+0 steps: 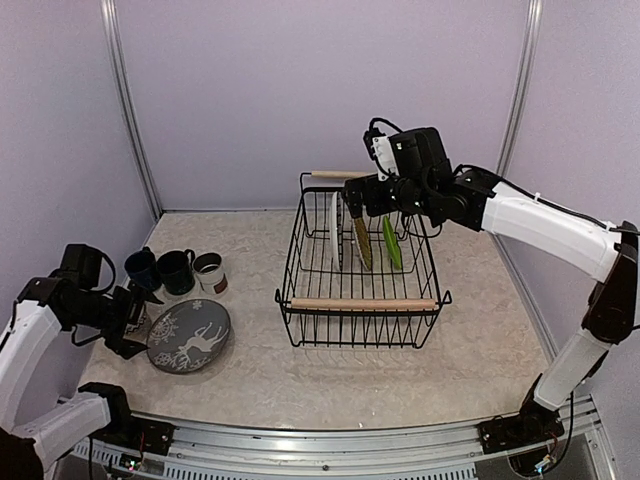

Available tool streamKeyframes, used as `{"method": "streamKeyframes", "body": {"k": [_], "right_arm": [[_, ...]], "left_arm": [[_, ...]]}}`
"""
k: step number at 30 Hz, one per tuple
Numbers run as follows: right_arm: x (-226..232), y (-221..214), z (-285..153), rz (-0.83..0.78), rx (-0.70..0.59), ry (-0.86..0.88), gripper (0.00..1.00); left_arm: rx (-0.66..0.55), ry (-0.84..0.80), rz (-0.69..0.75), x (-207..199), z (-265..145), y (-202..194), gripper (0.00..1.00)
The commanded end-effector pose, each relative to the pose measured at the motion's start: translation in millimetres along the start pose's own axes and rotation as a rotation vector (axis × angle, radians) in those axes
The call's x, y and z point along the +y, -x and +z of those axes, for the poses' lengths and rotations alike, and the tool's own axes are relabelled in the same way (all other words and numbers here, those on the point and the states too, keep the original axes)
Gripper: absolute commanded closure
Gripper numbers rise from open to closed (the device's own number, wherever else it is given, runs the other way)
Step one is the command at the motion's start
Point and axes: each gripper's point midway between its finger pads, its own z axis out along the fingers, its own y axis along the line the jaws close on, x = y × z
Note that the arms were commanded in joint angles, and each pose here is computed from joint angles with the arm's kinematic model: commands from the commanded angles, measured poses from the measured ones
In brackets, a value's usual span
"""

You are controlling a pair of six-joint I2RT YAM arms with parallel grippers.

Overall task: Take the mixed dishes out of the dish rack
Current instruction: Place the plate at the corner of the board.

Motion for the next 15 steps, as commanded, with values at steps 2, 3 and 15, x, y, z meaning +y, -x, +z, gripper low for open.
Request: {"method": "streamKeyframes", "body": {"k": [2, 3, 15], "right_arm": [[-12.4, -24.1, 19.3, 0.107, 0.101, -0.003, 0.0], [-14.8, -28.4, 23.1, 0.135, 0.114, -0.004, 0.0], [11.9, -57.9, 80.8, 0.246, 0.231, 0.117, 0.13]], "left_arm": [[-0.024, -0.08, 0.085, -29.2, -24.2, 1.1, 0.01], [-0.036, -0.117, 0.124, -41.0, -30.3, 2.5, 0.01], [-0.15, -0.473, 0.735, -219.2, -111.6, -7.3, 0.04]]}}
